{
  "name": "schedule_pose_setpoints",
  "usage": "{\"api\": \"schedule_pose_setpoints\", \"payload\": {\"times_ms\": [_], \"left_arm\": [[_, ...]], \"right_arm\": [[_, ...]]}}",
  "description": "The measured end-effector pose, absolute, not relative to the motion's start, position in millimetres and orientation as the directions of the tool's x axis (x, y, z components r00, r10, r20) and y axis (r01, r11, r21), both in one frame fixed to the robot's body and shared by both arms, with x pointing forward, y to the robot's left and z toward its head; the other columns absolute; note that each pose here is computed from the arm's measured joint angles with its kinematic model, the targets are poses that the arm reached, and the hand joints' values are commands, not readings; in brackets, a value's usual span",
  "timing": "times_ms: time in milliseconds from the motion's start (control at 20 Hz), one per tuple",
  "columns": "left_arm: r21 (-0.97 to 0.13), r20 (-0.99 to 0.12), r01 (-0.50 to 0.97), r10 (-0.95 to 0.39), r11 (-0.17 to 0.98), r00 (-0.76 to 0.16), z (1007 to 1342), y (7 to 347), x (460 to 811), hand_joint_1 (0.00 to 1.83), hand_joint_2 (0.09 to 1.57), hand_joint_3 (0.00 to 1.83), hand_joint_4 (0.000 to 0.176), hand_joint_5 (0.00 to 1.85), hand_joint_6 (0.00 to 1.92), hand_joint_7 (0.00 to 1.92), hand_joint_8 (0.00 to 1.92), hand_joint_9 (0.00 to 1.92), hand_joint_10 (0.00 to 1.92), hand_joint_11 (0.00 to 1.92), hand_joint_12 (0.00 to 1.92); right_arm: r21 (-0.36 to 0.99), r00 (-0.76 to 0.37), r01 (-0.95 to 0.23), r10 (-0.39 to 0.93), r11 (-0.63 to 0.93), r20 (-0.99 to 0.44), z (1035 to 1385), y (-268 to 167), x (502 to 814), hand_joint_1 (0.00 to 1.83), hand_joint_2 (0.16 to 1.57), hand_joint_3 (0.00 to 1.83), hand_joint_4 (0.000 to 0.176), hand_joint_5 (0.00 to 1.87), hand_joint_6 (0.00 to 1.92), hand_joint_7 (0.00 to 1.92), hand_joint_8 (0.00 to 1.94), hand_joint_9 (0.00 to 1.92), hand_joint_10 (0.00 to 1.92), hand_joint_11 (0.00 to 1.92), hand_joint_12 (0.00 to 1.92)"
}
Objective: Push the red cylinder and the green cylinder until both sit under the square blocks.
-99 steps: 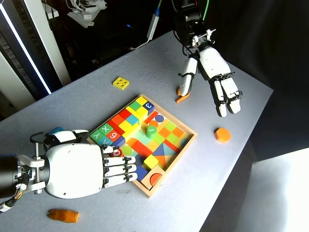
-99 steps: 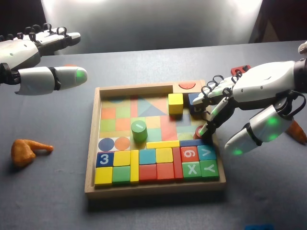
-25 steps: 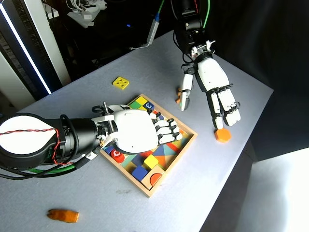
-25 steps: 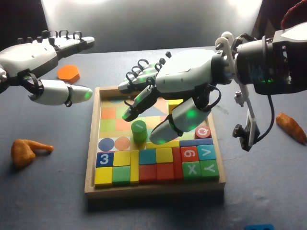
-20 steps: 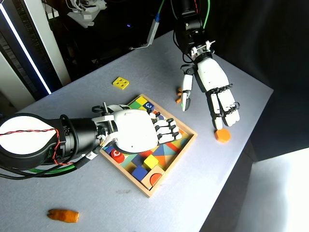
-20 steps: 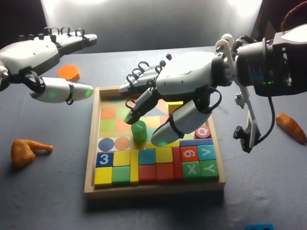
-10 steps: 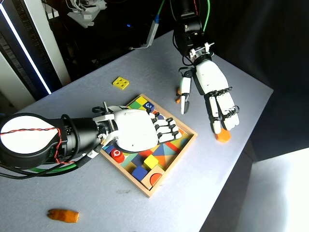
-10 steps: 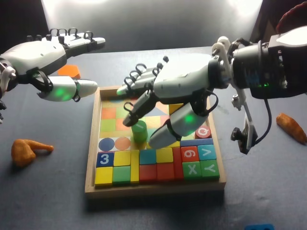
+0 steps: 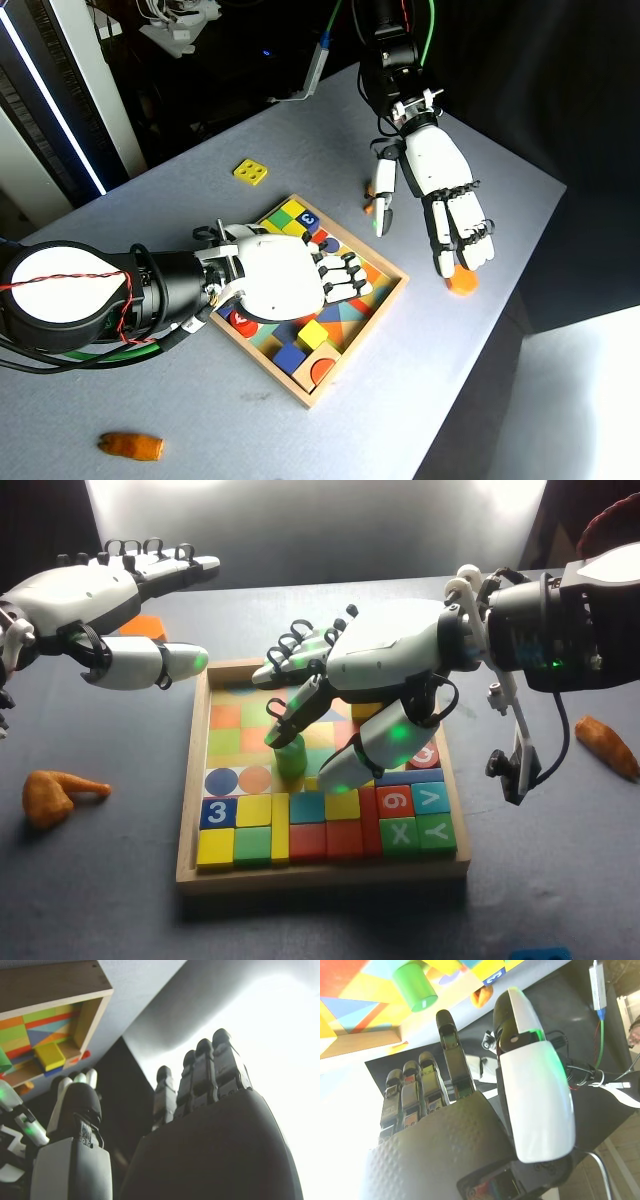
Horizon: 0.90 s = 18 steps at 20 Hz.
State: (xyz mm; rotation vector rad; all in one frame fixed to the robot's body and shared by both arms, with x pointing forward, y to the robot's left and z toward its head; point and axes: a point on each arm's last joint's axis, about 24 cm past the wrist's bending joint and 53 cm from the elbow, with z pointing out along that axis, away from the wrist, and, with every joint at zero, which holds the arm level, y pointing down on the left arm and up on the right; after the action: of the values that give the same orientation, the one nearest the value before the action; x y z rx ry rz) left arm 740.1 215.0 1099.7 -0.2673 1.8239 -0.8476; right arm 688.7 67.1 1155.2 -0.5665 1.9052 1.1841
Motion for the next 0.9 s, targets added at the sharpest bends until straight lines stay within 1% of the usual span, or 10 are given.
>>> {"api": "schedule_pose_setpoints", "payload": {"times_ms": [50, 300, 400, 450, 500, 700, 750, 800, 850, 900], "left_arm": [[-0.660, -0.727, 0.204, -0.545, 0.723, -0.418, 1099.5, 214.8, 740.1, 0.34, 1.18, 0.00, 0.169, 0.03, 0.00, 0.00, 0.00, 0.00, 0.00, 0.00, 0.00], [-0.660, -0.726, 0.203, -0.546, 0.723, -0.418, 1099.5, 214.9, 740.1, 0.49, 1.12, 0.00, 0.176, 0.08, 0.02, 0.00, 0.00, 0.00, 0.00, 0.00, 0.00], [-0.660, -0.726, 0.204, -0.545, 0.723, -0.419, 1099.2, 214.4, 740.0, 0.50, 1.21, 0.00, 0.135, 0.06, 0.01, 0.00, 0.00, 0.00, 0.00, 0.00, 0.00], [-0.660, -0.726, 0.204, -0.545, 0.723, -0.418, 1099.2, 214.4, 740.0, 0.70, 1.19, 0.00, 0.168, 0.10, 0.02, 0.00, 0.00, 0.00, 0.00, 0.00, 0.00], [-0.659, -0.728, 0.205, -0.544, 0.724, -0.417, 1099.5, 214.4, 740.0, 0.56, 1.17, 0.00, 0.174, 0.11, 0.01, 0.00, 0.00, 0.00, 0.00, 0.00, 0.00], [-0.661, -0.723, 0.200, -0.545, 0.723, -0.424, 1096.6, 212.8, 739.7, 0.54, 1.16, 0.00, 0.176, 0.07, 0.00, 0.00, 0.00, 0.00, 0.00, 0.00, 0.00], [-0.661, -0.723, 0.200, -0.543, 0.723, -0.427, 1095.5, 211.4, 739.3, 0.47, 1.13, 0.00, 0.140, 0.02, 0.00, 0.00, 0.00, 0.00, 0.00, 0.02, 0.01], [-0.661, -0.722, 0.199, -0.542, 0.723, -0.430, 1094.1, 210.1, 739.1, 0.35, 1.12, 0.00, 0.169, 0.00, 0.00, 0.00, 0.00, 0.00, 0.00, 0.00, 0.00], [-0.660, -0.723, 0.199, -0.541, 0.724, -0.431, 1093.8, 210.1, 739.1, 0.39, 1.11, 0.00, 0.146, 0.02, 0.01, 0.00, 0.00, 0.00, 0.00, 0.00, 0.00], [-0.660, -0.723, 0.199, -0.540, 0.725, -0.431, 1093.7, 210.1, 739.1, 0.41, 1.14, 0.00, 0.170, 0.03, 0.01, 0.00, 0.00, 0.00, 0.00, 0.00, 0.00]], "right_arm": [[0.527, -0.576, -0.714, 0.040, 0.460, -0.816, 1155.3, 67.1, 688.8, 0.21, 1.14, 0.00, 0.176, 0.49, 0.00, 0.00, 0.00, 0.00, 0.00, 0.00, 0.00], [0.522, -0.573, -0.713, 0.040, 0.468, -0.819, 1154.7, 65.2, 691.3, 0.19, 1.14, 0.00, 0.172, 0.51, 0.01, 0.00, 0.00, 0.00, 0.00, 0.00, 0.00], [0.519, -0.571, -0.709, 0.044, 0.477, -0.820, 1154.4, 63.4, 694.0, 0.21, 1.14, 0.00, 0.165, 0.52, 0.01, 0.00, 0.00, 0.00, 0.00, 0.00, 0.00], [0.517, -0.569, -0.707, 0.045, 0.482, -0.821, 1154.1, 63.0, 695.1, 0.22, 1.13, 0.00, 0.169, 0.52, 0.01, 0.00, 0.00, 0.00, 0.00, 0.00, 0.00], [0.514, -0.567, -0.708, 0.043, 0.484, -0.823, 1153.7, 62.7, 695.5, 0.22, 1.13, 0.00, 0.175, 0.51, 0.00, 0.00, 0.00, 0.00, 0.00, 0.00, 0.00], [0.510, -0.565, -0.709, 0.041, 0.488, -0.824, 1153.0, 62.3, 696.0, 0.19, 1.14, 0.00, 0.174, 0.50, 0.00, 0.00, 0.00, 0.00, 0.00, 0.00, 0.00], [0.508, -0.564, -0.709, 0.038, 0.489, -0.825, 1152.5, 62.1, 696.1, 0.19, 1.14, 0.00, 0.176, 0.49, 0.00, 0.00, 0.00, 0.00, 0.00, 0.00, 0.00], [0.509, -0.566, -0.708, 0.037, 0.491, -0.823, 1151.1, 61.8, 695.8, 0.17, 1.14, 0.00, 0.176, 0.47, 0.00, 0.00, 0.00, 0.00, 0.00, 0.00, 0.00], [0.510, -0.568, -0.706, 0.037, 0.491, -0.822, 1150.4, 61.7, 695.7, 0.16, 1.15, 0.00, 0.176, 0.47, 0.00, 0.00, 0.00, 0.00, 0.00, 0.00, 0.00], [0.504, -0.566, -0.709, 0.030, 0.493, -0.824, 1149.2, 61.4, 695.5, 0.18, 1.14, 0.00, 0.176, 0.47, 0.00, 0.00, 0.00, 0.00, 0.00, 0.00, 0.00]]}}
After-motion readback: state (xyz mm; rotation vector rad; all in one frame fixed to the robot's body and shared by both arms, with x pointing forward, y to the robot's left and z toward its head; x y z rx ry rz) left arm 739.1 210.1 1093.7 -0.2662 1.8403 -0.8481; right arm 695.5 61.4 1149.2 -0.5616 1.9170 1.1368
